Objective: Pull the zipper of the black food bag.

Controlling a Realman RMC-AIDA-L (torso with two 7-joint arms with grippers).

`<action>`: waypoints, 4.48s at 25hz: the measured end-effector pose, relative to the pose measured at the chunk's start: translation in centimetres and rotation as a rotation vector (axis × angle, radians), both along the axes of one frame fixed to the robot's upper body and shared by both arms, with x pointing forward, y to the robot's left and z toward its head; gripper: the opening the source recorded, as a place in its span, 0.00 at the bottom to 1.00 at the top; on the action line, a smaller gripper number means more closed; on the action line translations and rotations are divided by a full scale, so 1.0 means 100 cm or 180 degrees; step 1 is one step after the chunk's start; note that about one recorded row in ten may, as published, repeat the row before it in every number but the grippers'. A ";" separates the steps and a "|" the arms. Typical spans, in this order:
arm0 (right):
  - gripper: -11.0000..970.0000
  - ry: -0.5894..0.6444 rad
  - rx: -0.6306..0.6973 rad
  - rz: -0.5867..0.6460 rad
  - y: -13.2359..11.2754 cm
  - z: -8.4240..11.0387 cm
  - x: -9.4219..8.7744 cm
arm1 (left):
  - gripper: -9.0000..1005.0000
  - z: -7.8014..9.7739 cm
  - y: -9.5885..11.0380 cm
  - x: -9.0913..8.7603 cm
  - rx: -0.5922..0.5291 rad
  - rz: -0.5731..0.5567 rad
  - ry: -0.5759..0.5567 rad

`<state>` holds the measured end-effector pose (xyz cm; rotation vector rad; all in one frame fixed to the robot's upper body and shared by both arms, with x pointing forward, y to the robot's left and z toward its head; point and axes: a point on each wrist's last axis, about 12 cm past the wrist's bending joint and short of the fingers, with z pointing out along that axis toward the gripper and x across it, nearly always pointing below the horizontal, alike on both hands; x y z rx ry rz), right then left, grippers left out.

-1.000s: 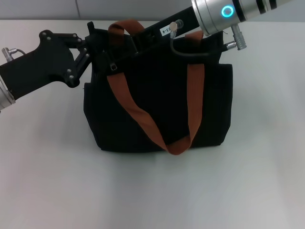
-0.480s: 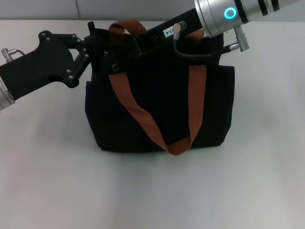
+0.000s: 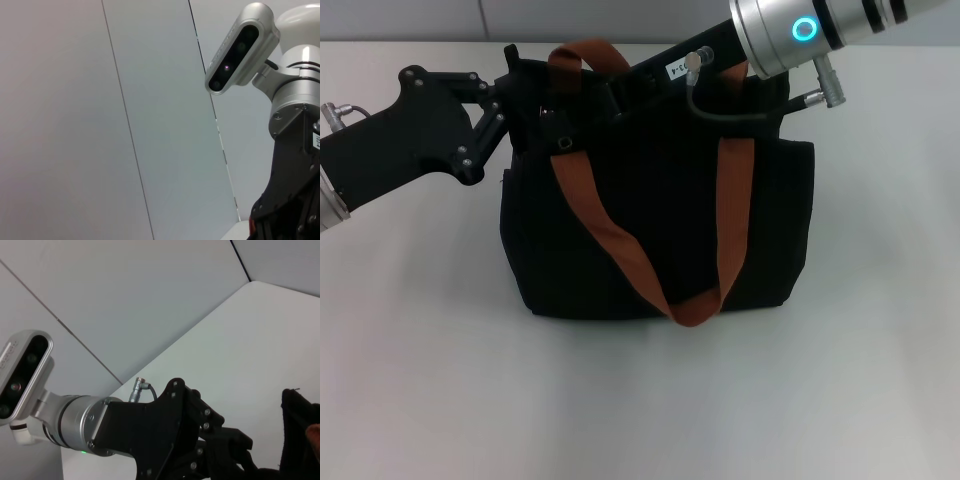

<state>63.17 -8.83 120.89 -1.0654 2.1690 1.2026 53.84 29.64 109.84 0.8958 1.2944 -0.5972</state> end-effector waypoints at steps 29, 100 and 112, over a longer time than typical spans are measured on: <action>0.05 -0.0074 -0.0086 0.0040 0.008 -0.001 0.000 | 0.03 0.000 -0.001 0.000 -0.0014 -0.0013 0.0005; 0.02 -0.0454 0.0036 -0.1065 -0.116 0.030 -0.022 | 0.05 0.002 0.011 -0.001 -0.0083 0.0173 -0.0030; 0.44 -0.1179 0.1671 -0.0648 -0.195 -0.024 -0.071 | 0.07 0.000 0.010 -0.002 -0.0169 0.0173 0.0097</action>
